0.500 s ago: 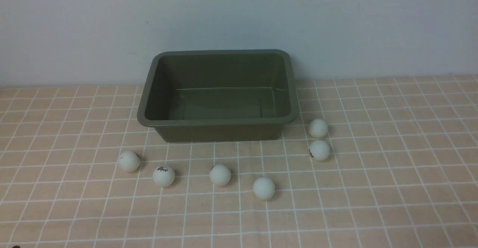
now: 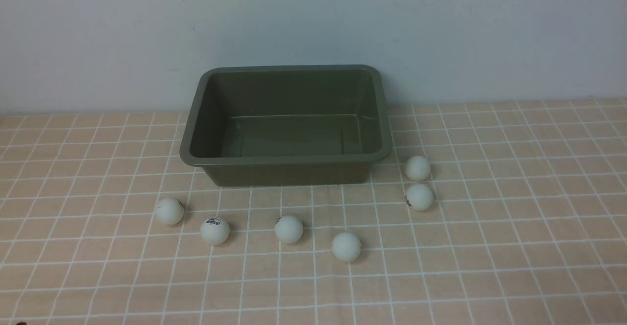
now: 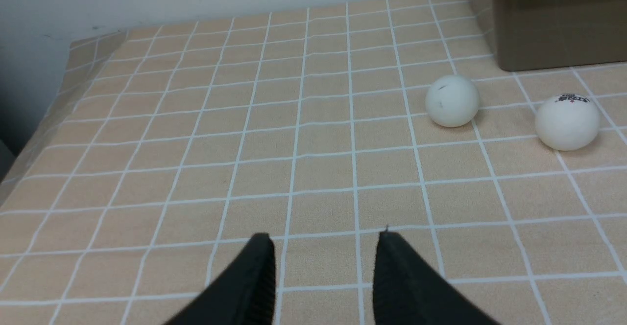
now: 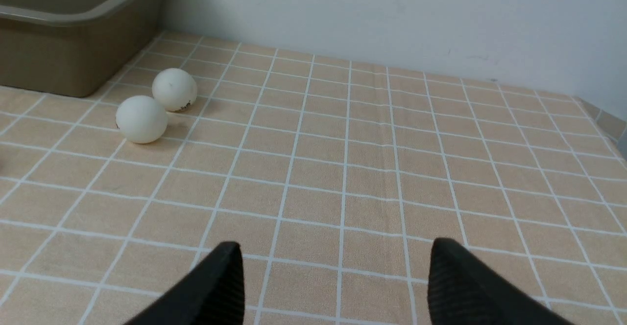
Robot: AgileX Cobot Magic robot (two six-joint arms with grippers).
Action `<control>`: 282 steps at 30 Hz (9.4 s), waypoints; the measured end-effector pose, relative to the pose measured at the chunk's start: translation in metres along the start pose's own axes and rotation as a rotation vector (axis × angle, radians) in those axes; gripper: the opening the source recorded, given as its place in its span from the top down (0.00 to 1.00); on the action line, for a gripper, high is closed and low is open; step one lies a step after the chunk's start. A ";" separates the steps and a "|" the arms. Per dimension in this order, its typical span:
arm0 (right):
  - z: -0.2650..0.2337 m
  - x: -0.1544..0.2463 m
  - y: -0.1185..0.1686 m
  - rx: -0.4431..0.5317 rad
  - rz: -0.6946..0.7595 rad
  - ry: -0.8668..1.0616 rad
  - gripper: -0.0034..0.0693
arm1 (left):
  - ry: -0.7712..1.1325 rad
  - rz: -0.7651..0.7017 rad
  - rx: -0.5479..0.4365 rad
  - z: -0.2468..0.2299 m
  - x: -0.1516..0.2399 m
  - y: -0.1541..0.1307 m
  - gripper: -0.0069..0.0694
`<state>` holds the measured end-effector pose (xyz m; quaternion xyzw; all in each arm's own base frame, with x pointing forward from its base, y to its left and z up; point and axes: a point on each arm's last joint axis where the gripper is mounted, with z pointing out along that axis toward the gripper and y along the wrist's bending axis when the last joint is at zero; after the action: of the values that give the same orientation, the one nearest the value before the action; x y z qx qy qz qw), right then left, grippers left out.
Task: Put the table tennis balls into the box on the light coffee tablecloth.
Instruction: 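Reach for and grasp a ping pong ball on the table beside the basket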
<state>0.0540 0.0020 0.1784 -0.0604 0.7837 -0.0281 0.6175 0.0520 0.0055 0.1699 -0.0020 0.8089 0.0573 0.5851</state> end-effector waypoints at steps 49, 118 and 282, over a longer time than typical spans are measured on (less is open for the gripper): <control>-0.003 -0.010 0.001 -0.025 0.082 -0.043 0.32 | 0.000 0.000 0.000 0.000 0.000 0.000 0.62; -0.064 -0.099 0.013 -0.277 0.292 -0.115 0.32 | 0.009 -0.279 0.315 -0.037 -0.116 -0.017 0.61; -0.030 -0.114 0.033 -0.555 -0.036 0.030 0.32 | 1.223 0.182 0.194 0.336 -0.123 -0.011 0.50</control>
<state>0.0494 0.0489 0.2910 -0.2409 0.7692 0.1760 0.5651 0.4092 0.0185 0.1816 0.0877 0.9959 0.0216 0.0063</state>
